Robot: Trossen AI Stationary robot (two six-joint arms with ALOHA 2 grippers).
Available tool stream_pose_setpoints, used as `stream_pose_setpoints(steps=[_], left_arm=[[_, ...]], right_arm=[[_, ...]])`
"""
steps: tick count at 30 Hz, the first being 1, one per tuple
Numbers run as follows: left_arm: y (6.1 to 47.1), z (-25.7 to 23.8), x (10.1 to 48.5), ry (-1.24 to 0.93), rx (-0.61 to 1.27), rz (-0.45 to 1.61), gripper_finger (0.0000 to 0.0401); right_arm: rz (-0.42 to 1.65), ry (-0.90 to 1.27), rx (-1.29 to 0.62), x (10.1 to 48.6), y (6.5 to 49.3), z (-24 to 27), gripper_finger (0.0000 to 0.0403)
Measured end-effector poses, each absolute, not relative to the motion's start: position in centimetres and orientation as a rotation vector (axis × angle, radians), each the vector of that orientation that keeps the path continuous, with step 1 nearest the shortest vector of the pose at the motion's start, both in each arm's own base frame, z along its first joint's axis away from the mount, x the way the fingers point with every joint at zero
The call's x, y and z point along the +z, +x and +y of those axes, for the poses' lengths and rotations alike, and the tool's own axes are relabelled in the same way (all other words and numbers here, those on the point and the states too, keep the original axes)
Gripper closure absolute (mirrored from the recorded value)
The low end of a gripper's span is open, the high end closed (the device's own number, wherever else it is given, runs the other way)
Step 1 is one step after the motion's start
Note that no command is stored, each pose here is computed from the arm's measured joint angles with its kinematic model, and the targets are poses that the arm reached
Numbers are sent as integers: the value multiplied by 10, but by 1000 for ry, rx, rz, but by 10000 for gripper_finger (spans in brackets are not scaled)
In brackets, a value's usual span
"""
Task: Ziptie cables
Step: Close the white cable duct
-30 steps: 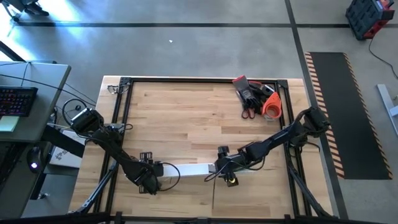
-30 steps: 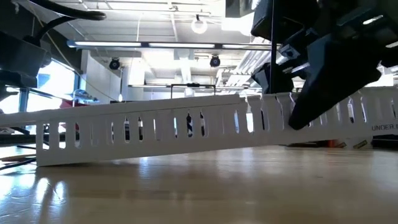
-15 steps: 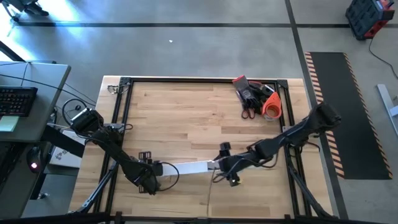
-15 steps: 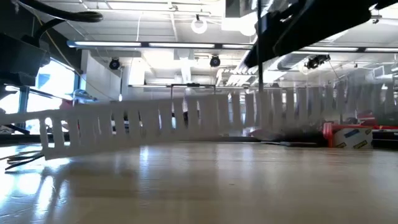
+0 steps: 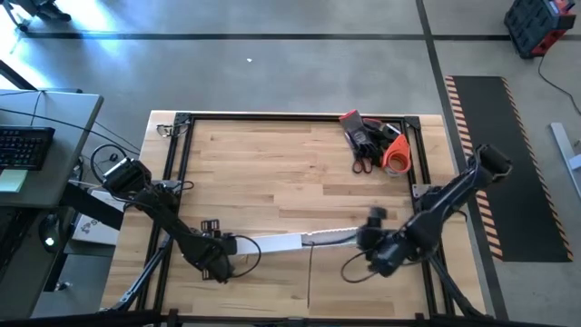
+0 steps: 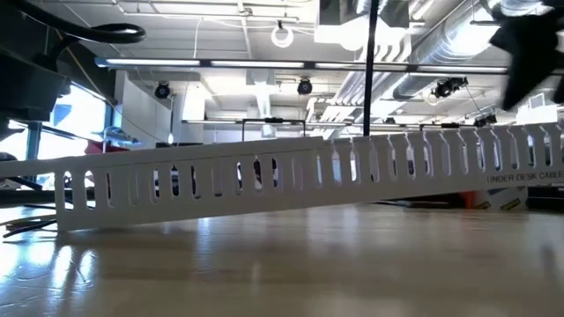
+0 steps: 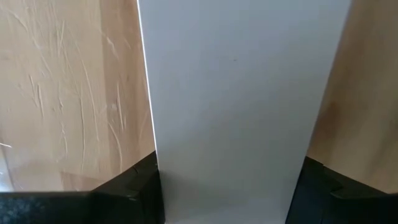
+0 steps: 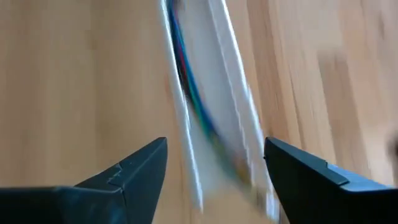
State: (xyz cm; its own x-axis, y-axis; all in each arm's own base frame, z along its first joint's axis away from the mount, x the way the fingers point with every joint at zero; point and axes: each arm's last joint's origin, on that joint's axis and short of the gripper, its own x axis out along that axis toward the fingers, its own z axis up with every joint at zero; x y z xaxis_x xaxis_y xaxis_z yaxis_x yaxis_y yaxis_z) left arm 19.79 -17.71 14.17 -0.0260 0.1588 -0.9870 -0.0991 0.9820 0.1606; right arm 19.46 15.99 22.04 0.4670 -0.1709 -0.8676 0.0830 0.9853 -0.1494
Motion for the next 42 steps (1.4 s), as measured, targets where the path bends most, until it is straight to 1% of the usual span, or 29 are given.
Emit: stream_pose_setpoints(steps=[5, 8, 12, 19, 21, 28, 35, 39, 42], left_arm=[[200, -175, 142, 20, 198, 1608, 198], [201, -174, 142, 19, 193, 1612, 198], [202, -172, 142, 17, 189, 1615, 198], [203, -172, 142, 24, 177, 1614, 198], [204, -172, 141, 24, 176, 1613, 198], [211, -174, 147, 9, 150, 1590, 199], [222, -168, 150, 16, 142, 1553, 199], [225, -164, 148, 23, 139, 1541, 199], [222, -161, 149, 45, 157, 1570, 199]], right_arm=[[1251, 28, -350, 214, 158, 166, 190], [1267, 68, -414, 210, 149, 172, 218], [1278, 48, -442, 197, 152, 179, 251], [1330, -33, -559, 166, 174, 176, 298], [1317, -36, -556, 160, 182, 176, 311], [1315, -29, -428, 145, 206, 176, 343], [1379, -69, -424, 134, 211, 171, 369], [1405, -87, -432, 128, 212, 171, 376], [1419, -89, -436, 128, 211, 171, 378]])
